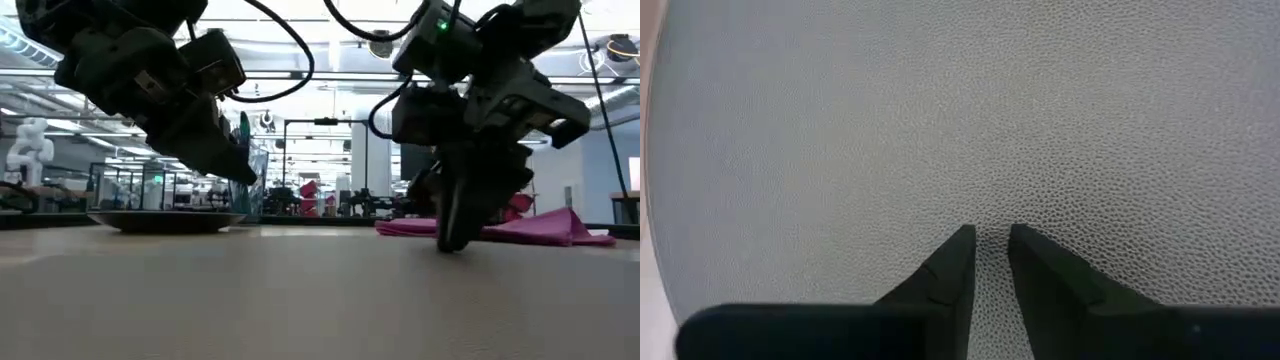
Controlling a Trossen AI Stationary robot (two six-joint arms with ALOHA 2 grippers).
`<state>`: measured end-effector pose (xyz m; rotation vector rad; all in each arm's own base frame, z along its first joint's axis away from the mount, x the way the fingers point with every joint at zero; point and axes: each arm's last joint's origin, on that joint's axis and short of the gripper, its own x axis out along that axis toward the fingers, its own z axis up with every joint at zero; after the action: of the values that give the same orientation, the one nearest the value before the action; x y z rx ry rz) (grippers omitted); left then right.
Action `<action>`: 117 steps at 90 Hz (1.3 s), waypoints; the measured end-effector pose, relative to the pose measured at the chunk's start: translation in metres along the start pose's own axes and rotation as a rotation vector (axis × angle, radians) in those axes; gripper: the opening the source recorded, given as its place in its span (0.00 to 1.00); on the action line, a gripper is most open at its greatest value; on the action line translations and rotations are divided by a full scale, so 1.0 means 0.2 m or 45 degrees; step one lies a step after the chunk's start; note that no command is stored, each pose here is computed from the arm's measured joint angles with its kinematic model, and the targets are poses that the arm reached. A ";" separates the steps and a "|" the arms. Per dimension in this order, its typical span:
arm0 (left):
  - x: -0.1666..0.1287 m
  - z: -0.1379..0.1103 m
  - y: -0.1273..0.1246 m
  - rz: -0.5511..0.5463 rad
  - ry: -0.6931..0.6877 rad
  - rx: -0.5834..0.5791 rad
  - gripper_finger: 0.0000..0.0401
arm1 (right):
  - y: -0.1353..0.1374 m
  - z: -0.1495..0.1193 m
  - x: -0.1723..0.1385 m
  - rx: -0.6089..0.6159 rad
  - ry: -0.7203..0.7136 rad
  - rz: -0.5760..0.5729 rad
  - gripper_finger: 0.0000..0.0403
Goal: Set table place
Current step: Move the gray table mat to the center of the table, then put the red plate on the gray table mat
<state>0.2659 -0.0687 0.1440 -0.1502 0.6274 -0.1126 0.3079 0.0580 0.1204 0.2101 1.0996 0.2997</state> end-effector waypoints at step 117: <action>-0.56 -0.10 0.14 0.557 0.490 -0.020 0.10 | -0.19 0.43 -0.29 -0.252 -0.303 -0.193 0.15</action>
<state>0.1655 -0.0272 0.1885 -0.0022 1.0310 0.2928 0.3658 0.0010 0.1941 -0.0149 0.8391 0.2391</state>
